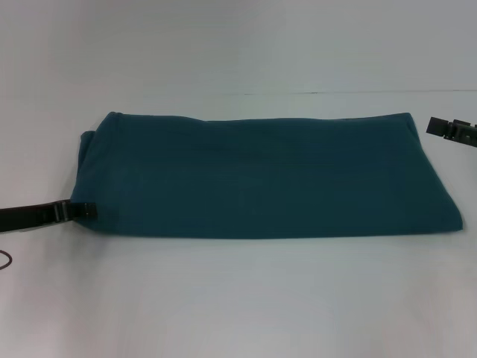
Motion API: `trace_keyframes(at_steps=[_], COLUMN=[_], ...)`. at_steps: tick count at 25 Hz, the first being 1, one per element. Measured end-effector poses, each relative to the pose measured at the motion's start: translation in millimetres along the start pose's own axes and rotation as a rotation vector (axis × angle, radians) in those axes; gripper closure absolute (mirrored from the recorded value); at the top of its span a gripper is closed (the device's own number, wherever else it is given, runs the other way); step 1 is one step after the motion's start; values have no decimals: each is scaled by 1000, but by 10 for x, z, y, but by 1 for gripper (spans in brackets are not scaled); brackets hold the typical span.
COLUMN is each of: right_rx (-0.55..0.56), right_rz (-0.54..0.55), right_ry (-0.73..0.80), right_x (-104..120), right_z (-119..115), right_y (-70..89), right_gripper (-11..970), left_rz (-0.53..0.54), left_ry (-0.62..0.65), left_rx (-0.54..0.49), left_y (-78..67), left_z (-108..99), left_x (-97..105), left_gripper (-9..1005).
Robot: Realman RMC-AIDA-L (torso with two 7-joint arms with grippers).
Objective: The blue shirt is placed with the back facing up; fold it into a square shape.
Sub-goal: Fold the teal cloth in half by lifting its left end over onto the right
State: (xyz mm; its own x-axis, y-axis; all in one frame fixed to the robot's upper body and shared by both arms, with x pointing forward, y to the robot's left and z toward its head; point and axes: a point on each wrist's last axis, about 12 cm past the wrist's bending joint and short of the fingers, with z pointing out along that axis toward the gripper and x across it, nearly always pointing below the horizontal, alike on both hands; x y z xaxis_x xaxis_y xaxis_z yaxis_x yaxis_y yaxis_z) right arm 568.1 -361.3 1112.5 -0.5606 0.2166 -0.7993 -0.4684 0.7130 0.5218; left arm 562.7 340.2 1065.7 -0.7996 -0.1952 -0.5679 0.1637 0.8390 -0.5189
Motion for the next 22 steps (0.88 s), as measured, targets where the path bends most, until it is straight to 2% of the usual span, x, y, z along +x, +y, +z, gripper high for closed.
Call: trace_keyframes(at_steps=[5,13,18,22], right_rx=[-2,3,-3,-5], right_rz=[4,9,14,15], right_ry=[2,4,2,-4], right_x=[21,49,71,69], right_z=[6,1,47,131], right_y=[2,-5,18,48], right_gripper=[41,40,40,40], left_rz=[-4,-25,-45,-63], left_ry=[-11,-24,-55,-81], left_rx=[-6,-19,-44,-84], left_y=[8,59,159,300], left_z=[-2,-36,-134,-304], left_x=[-12,33,92,168], left_gripper=[739,962,973,974])
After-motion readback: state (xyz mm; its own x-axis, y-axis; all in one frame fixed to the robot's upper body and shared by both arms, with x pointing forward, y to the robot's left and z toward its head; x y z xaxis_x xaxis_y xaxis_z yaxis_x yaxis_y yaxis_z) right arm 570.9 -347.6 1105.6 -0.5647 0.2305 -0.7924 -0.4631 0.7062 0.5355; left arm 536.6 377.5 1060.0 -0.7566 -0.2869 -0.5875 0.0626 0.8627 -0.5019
